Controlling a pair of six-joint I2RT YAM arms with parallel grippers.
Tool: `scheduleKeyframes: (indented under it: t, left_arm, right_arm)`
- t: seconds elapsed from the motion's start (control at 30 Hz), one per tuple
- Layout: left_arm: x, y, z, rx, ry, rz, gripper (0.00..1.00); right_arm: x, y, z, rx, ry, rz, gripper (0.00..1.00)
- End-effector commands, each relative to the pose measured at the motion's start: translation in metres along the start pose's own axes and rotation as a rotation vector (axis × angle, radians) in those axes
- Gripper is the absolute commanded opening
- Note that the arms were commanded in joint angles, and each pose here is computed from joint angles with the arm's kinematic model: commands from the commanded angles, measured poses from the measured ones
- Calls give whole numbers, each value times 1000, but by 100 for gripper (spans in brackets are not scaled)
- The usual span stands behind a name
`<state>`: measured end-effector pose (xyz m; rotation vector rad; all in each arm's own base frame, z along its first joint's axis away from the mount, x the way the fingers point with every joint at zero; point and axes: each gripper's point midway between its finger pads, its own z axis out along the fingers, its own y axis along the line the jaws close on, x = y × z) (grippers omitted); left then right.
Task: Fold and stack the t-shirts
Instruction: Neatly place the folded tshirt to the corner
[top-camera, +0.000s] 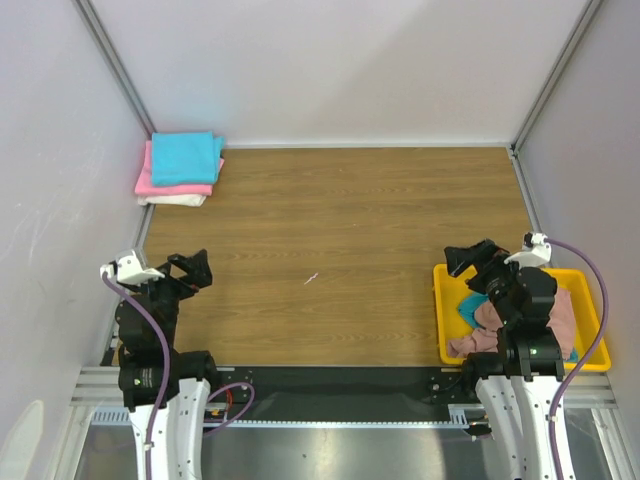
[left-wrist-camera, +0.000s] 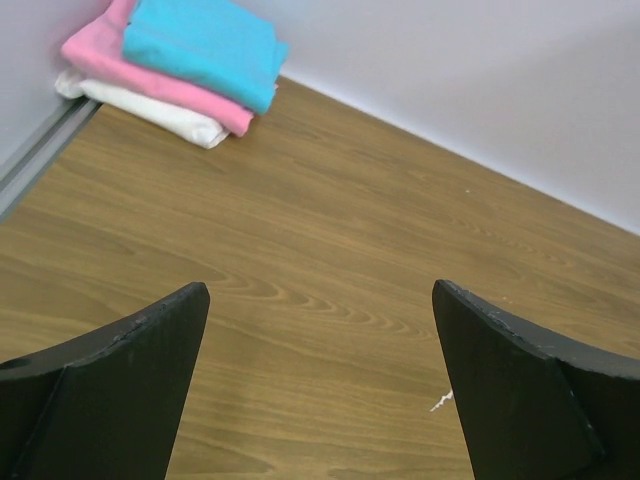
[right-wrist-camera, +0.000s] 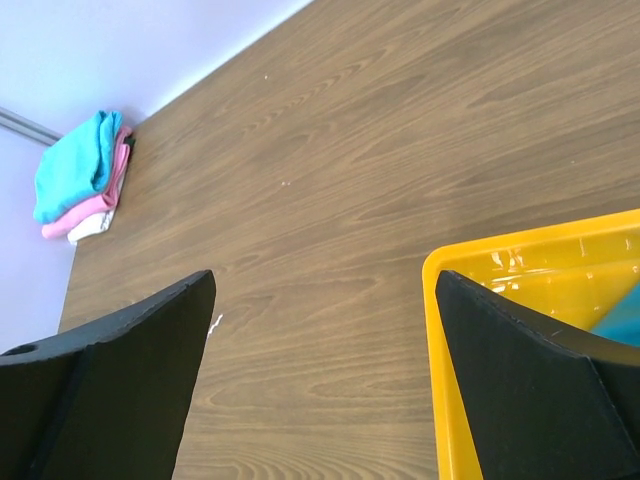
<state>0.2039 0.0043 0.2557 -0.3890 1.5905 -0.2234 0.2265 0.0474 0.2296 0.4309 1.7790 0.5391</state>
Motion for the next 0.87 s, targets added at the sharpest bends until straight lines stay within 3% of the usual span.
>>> scheduleKeyframes:
  t: [0.0,0.6,0.83]
  left_arm:
    - [-13,6,-5,-59,-21,-2,100]
    - [-9,3,-8,-48,4,-27,100]
    - [-5,1,-6,-36,19,-33,100]
  right_arm:
    - [2,5,-4,-18,28,-24,100]
    - [1,10,-11,-53,34,-80,100]
    - [-8,15,-15,-79,-27,-104,100]
